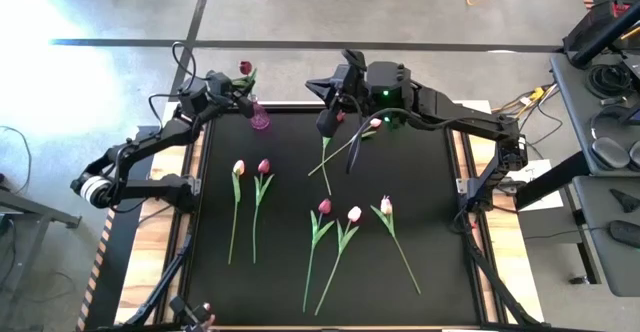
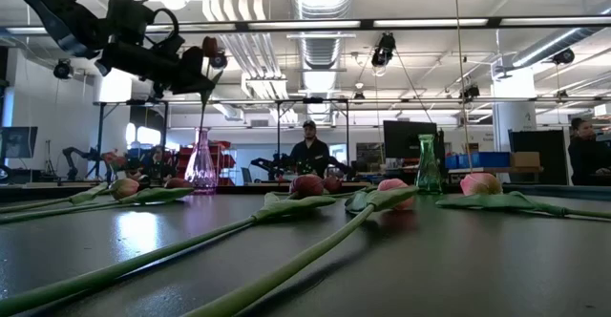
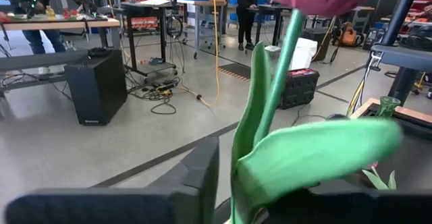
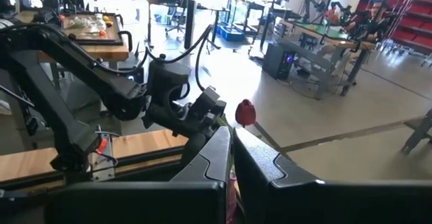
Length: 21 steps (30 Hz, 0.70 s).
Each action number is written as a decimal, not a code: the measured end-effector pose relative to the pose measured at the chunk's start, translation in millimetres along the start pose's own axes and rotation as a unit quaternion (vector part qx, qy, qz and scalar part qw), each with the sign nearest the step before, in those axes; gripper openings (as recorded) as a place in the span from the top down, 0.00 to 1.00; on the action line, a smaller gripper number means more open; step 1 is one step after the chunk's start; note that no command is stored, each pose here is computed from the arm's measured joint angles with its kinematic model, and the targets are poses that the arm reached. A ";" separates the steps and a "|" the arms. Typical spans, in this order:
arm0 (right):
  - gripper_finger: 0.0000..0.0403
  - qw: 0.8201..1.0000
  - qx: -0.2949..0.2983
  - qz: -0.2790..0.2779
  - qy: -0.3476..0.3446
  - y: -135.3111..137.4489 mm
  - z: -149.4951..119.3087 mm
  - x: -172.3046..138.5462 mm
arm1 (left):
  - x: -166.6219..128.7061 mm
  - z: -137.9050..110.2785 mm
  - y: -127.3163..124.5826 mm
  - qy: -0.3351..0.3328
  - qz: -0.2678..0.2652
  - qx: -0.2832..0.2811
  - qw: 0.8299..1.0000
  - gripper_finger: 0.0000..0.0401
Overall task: Sort flowers into vase by color
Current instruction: Put the bottom right red flower into the purple vase, then put the top pink flower into the green vase
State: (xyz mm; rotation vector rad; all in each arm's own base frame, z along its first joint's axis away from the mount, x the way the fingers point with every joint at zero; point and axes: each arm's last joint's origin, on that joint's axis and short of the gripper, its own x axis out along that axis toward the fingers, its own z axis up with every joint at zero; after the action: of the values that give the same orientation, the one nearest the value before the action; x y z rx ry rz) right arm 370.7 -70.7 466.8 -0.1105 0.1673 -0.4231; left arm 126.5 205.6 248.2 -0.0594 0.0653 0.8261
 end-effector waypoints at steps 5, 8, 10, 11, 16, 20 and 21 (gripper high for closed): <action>0.97 1.000 0.002 0.002 0.016 0.4 -3.3 0.2 | -6.4 1.3 -1.4 0.015 0.000 0.001 1.000 0.66; 0.97 1.000 0.008 0.002 0.021 0.5 -4.4 0.1 | -14.8 5.6 -3.3 0.020 0.000 0.011 1.000 0.61; 0.97 1.000 0.007 0.002 0.024 0.3 -4.7 -0.6 | -21.8 9.0 -4.9 0.022 0.000 0.013 1.000 0.58; 0.97 1.000 0.007 0.002 0.025 0.2 -4.5 -1.1 | -25.8 10.8 -5.8 0.023 0.000 0.018 1.000 0.57; 0.97 1.000 0.009 0.002 0.017 -2.6 1.0 -9.7 | -46.6 17.7 -10.4 0.032 0.001 0.026 0.999 0.54; 0.97 1.000 0.010 -0.001 0.017 -5.8 5.4 -19.3 | -65.1 22.1 -13.8 0.038 0.014 0.026 0.999 0.53; 0.97 1.000 0.014 -0.006 0.020 -6.9 5.9 -22.0 | -70.0 23.4 -14.9 0.038 0.015 0.025 0.999 0.53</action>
State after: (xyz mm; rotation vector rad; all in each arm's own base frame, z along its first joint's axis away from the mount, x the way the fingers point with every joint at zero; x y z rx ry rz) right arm 349.2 -67.3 476.6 -0.0757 0.2007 -0.4388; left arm 90.9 146.1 277.5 -0.0419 0.1585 0.8509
